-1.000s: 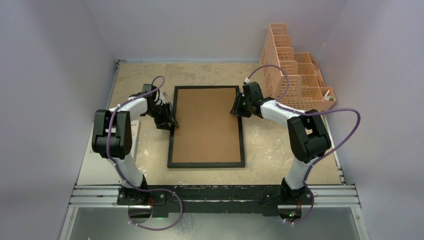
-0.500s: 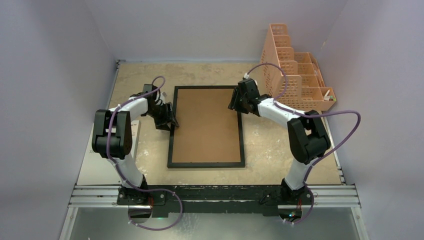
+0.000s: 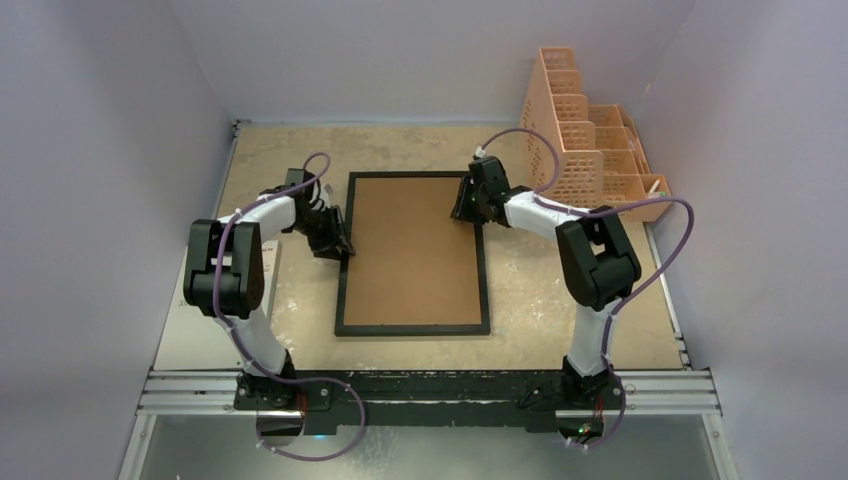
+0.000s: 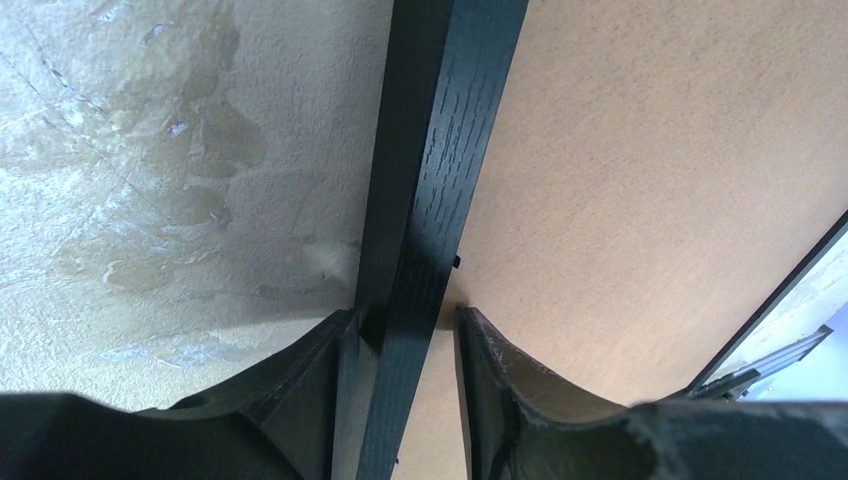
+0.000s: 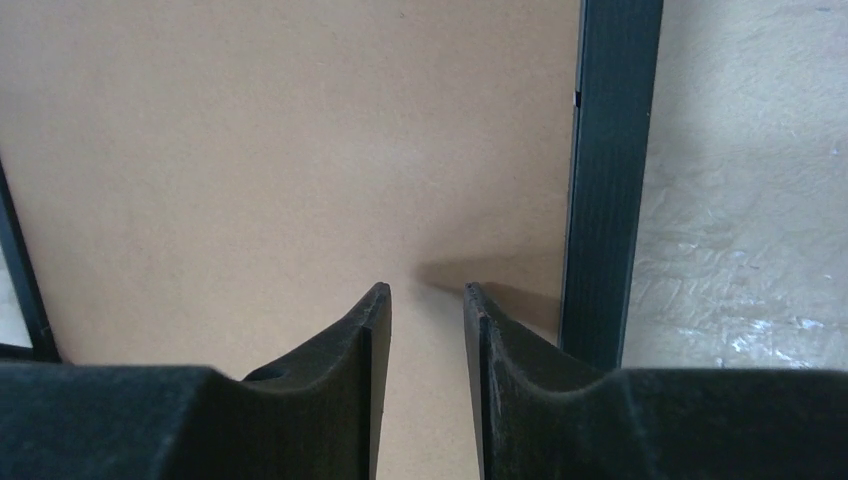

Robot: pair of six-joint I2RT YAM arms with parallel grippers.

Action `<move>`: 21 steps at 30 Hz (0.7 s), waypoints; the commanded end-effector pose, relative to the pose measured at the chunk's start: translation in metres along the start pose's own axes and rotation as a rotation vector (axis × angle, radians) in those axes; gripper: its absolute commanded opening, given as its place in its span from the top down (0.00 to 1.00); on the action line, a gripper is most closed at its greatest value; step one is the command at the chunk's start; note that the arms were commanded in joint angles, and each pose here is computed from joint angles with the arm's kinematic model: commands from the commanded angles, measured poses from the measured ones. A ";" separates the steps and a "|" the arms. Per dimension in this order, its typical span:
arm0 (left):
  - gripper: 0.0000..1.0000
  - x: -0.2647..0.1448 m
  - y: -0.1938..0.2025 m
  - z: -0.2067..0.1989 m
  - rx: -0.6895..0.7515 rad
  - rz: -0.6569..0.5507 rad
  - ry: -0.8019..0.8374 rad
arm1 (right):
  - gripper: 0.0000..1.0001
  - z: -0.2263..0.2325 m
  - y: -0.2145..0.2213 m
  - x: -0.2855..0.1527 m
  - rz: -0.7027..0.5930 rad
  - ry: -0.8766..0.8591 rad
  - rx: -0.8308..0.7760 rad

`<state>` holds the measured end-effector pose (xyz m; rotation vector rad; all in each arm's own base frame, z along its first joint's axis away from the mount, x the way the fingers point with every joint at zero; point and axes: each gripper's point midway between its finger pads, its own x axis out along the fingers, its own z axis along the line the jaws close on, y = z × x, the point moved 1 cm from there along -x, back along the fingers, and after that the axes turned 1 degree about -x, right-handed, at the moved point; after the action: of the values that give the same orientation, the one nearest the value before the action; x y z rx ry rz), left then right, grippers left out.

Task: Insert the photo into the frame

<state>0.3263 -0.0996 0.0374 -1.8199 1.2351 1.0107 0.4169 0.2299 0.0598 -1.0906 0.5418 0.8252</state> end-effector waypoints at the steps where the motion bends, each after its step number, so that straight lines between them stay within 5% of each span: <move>1: 0.62 0.000 0.000 -0.001 0.011 -0.018 0.005 | 0.65 0.006 0.008 0.005 0.032 -0.044 -0.027; 10: 0.69 0.008 0.007 0.023 -0.004 -0.009 -0.136 | 0.70 -0.007 0.006 0.001 0.026 0.054 -0.033; 16: 0.71 0.012 0.012 0.027 0.012 -0.004 -0.183 | 0.63 0.021 -0.056 -0.048 -0.141 0.041 -0.050; 21: 0.71 0.015 0.021 0.017 0.014 0.002 -0.148 | 0.68 0.047 -0.112 -0.106 -0.287 0.022 -0.040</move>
<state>0.3260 -0.0977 0.0357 -1.7688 1.1676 1.0269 0.4272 0.2225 0.1065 -1.1648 0.5458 0.7484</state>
